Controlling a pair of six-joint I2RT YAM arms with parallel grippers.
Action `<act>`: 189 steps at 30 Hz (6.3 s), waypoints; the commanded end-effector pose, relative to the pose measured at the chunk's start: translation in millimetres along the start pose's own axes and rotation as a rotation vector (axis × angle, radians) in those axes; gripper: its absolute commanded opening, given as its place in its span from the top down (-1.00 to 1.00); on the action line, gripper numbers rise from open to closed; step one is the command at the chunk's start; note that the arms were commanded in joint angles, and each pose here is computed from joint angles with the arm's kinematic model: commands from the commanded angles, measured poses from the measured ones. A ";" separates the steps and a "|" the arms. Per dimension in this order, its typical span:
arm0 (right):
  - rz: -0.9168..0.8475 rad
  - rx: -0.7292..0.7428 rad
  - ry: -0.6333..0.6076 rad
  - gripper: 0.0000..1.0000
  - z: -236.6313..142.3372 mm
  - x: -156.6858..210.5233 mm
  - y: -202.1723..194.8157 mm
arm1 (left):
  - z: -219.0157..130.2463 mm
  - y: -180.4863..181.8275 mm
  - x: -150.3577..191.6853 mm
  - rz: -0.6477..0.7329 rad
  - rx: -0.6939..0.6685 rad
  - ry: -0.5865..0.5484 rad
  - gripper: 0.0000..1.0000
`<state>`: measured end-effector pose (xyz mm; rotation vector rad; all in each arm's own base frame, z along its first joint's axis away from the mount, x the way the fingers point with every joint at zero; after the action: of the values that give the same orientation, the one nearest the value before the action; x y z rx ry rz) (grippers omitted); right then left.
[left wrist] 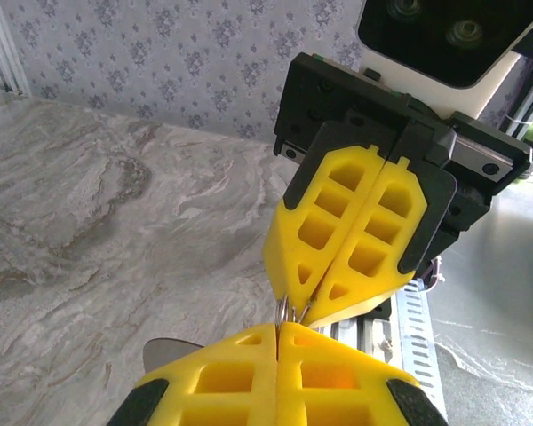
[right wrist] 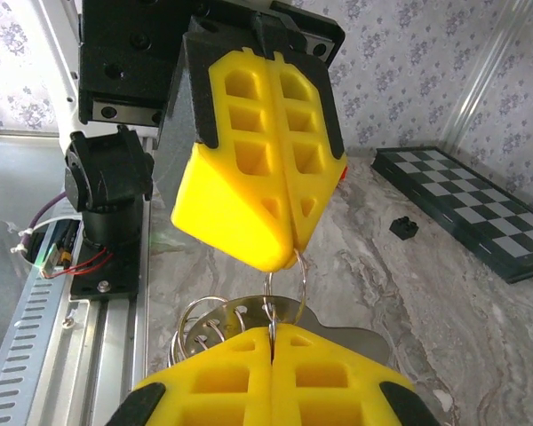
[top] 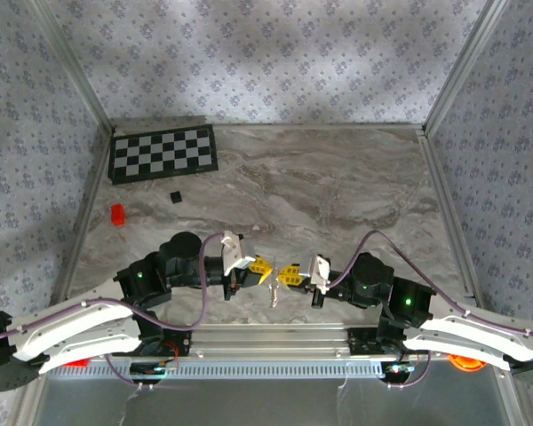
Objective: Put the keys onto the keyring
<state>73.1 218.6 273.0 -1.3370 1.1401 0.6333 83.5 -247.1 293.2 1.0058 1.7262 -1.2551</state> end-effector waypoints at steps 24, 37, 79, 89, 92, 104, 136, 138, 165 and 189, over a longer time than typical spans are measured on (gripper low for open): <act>0.057 0.076 -0.106 0.49 -24.1 -15.5 -6.9 | -2.2 -8.7 -9.2 0.046 0.103 -0.202 1.00; 0.185 0.012 -0.172 0.23 -38.6 -29.5 -3.2 | -18.2 -29.9 -11.3 0.151 0.258 -0.298 1.00; 0.155 -0.046 -0.145 0.45 -12.3 -30.6 0.1 | -11.2 -35.1 -19.5 0.169 0.262 -0.311 1.00; 0.145 -0.044 -0.130 0.80 -8.7 -27.9 0.3 | -10.3 -33.4 -17.7 0.174 0.252 -0.309 1.00; 0.143 -0.051 -0.122 0.86 -7.4 -26.6 1.3 | -9.7 -33.1 -16.9 0.178 0.247 -0.300 1.00; 0.115 -0.032 -0.070 1.00 -12.9 -26.2 -2.7 | -10.9 -22.5 -6.6 0.225 0.119 -0.179 0.91; 0.045 -0.035 0.270 1.00 13.4 -22.2 -26.4 | -20.7 5.0 -6.1 0.194 -0.180 0.012 0.36; 0.046 -0.049 0.270 1.00 16.1 -23.0 -24.3 | -19.0 6.9 -6.1 0.195 -0.185 0.014 0.36; 0.003 -0.091 0.325 1.00 28.8 -19.9 -13.9 | -0.4 15.0 1.5 0.169 -0.177 0.076 0.86; 0.026 -0.057 0.255 0.86 18.5 -25.2 -15.3 | -5.6 -3.6 1.2 0.143 -0.005 -0.050 1.00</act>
<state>85.3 240.3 287.1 -1.5291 1.4047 0.4867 84.8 -238.8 271.1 1.1011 1.7160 -1.0542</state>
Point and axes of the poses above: each hand's point on the last joint's axis, 136 mm out from that joint toward the fingers, its own z axis out along the fingers, its own y axis along the line the jaws close on, x = y × z, the point moved 6 cm from there along -z, back along the fingers, and after that the axes turned 14 degrees about -z, right-handed, at the moved point
